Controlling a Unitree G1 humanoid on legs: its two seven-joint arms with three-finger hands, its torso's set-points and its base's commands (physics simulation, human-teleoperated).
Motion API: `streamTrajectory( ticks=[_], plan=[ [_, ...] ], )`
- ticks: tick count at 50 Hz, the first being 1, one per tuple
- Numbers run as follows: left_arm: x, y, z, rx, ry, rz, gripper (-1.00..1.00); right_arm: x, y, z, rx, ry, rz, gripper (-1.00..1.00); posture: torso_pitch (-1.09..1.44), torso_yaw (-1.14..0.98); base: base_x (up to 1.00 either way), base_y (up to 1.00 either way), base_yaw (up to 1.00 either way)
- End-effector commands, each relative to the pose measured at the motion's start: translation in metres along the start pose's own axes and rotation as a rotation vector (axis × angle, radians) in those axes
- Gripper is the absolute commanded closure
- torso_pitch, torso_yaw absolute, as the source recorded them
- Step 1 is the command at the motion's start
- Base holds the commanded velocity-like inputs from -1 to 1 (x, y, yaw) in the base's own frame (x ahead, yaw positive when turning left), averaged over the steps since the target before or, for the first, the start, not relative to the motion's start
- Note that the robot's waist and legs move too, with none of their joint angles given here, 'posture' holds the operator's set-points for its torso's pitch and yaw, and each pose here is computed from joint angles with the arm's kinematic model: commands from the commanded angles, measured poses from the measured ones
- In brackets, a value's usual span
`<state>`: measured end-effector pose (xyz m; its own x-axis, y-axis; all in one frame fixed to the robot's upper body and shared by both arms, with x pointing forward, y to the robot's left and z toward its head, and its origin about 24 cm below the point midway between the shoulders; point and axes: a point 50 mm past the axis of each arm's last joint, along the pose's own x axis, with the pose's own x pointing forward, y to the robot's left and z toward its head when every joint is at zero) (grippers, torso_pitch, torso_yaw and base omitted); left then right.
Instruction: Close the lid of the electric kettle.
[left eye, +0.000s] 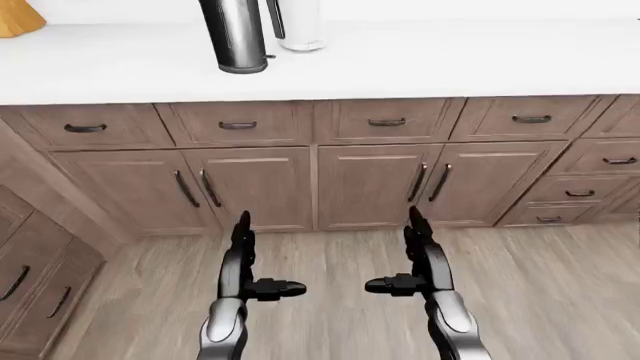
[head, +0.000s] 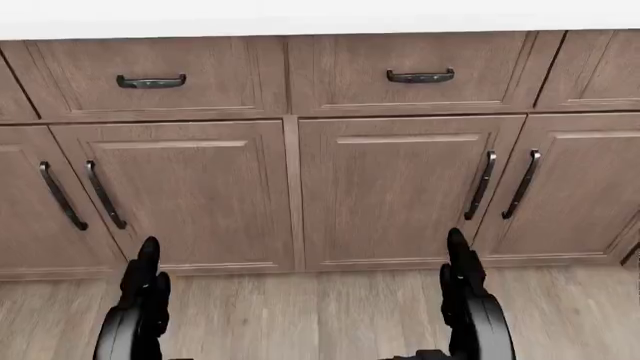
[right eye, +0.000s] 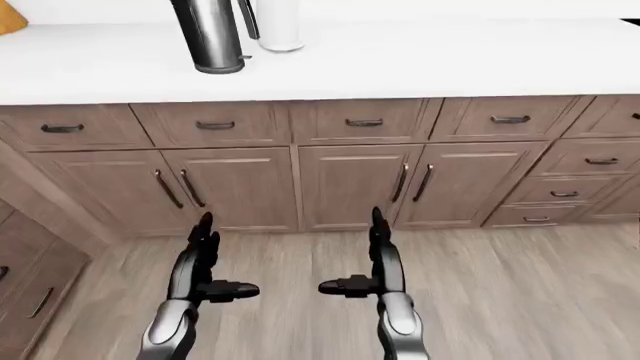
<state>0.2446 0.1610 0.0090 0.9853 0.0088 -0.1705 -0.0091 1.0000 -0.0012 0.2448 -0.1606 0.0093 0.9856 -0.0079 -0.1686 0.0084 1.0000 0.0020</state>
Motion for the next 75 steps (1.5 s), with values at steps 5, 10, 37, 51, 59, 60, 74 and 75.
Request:
streamTrajectory(
  ticks=[5, 10, 37, 51, 59, 60, 74, 75],
  plan=[
    [0.004, -0.001, 0.031, 0.016, -0.162, -0.015, -1.0, 0.003, -0.001, 0.033, -0.029, -0.169, 0.0, -0.97, 0.0, 0.0, 0.0, 0.0, 0.0],
    [0.005, 0.001, 0.028, 0.014, -0.16, -0.014, -1.0, 0.004, -0.003, 0.033, -0.046, -0.169, -0.011, -0.97, 0.0, 0.0, 0.0, 0.0, 0.0],
    [-0.003, 0.042, 0.079, -0.046, -0.242, 0.079, -1.0, -0.015, -0.054, 0.078, -0.005, -0.266, -0.149, -0.96, 0.0, 0.0, 0.0, 0.0, 0.0],
    [-0.069, 0.115, 0.194, -0.064, -0.494, 0.338, -1.0, -0.092, -0.103, 0.187, -0.111, -0.467, -0.288, -0.97, 0.0, 0.0, 0.0, 0.0, 0.0],
    [-0.103, 0.142, 0.231, -0.079, -0.6, 0.421, -1.0, -0.126, -0.11, 0.226, -0.187, -0.527, -0.329, -0.96, 0.0, 0.0, 0.0, 0.0, 0.0],
    [-0.106, 0.144, 0.233, -0.086, -0.609, 0.432, -1.0, -0.131, -0.113, 0.231, -0.206, -0.539, -0.345, -0.96, 0.0, 0.0, 0.0, 0.0, 0.0],
    [-0.139, 0.171, 0.252, -0.107, -0.701, 0.54, -1.0, -0.141, -0.117, 0.236, -0.245, -0.542, -0.379, -0.96, 0.0, 0.0, 0.0, 0.0, 0.0],
    [-0.139, 0.17, 0.252, -0.106, -0.701, 0.539, -1.0, -0.142, -0.117, 0.237, -0.246, -0.542, -0.379, -0.97, 0.0, 0.0, 0.0, 0.0, 0.0]
  ],
)
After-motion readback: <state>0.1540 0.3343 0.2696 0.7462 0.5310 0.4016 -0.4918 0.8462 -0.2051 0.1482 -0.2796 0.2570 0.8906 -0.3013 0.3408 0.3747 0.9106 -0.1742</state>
